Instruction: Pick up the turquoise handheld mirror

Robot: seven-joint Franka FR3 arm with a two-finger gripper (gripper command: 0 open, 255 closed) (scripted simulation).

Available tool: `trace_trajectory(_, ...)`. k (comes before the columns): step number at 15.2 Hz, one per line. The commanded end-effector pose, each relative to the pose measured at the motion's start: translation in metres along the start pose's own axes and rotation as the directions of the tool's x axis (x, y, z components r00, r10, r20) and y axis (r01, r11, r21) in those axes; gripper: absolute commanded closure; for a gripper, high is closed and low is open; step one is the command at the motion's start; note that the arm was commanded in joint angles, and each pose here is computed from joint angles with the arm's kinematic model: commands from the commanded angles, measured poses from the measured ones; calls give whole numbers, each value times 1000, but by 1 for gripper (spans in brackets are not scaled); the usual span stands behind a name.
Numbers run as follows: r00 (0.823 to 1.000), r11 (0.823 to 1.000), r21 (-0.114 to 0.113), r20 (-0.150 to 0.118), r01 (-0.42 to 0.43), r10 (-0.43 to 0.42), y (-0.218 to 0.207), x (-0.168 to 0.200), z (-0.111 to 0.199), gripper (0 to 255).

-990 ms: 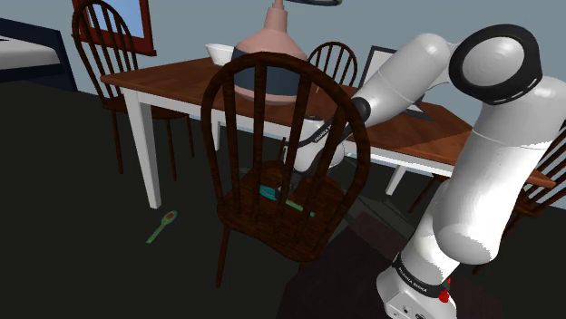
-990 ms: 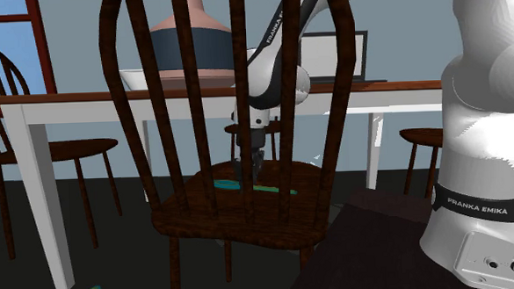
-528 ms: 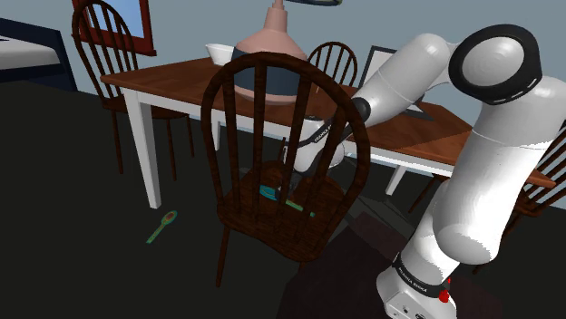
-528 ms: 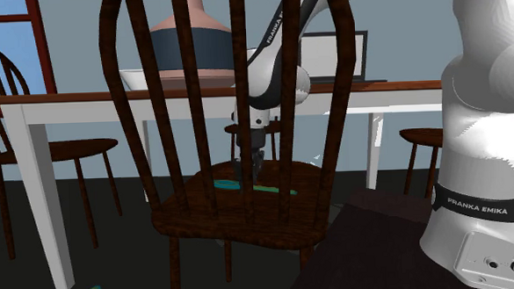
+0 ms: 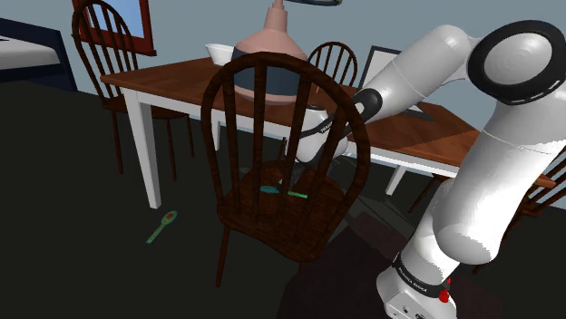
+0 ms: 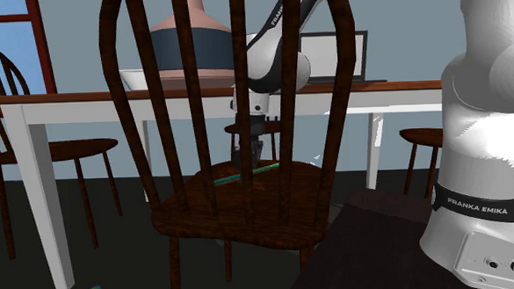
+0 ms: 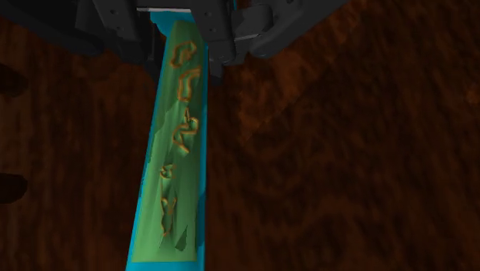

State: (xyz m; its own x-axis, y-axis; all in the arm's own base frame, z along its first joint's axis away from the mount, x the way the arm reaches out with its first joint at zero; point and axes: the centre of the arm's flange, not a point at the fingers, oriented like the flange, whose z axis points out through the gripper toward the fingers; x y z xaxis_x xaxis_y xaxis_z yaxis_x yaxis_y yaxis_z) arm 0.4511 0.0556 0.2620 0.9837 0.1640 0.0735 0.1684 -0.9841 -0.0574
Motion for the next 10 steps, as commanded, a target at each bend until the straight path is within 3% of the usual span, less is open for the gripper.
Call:
trace_trajectory(1, 1000, 1000, 0, 0, 0, 0, 0, -1, -11, 255)
trace_trajectory(10, 1000, 1000, 0, 0, 0, 0, -3, 2, -48, 255)
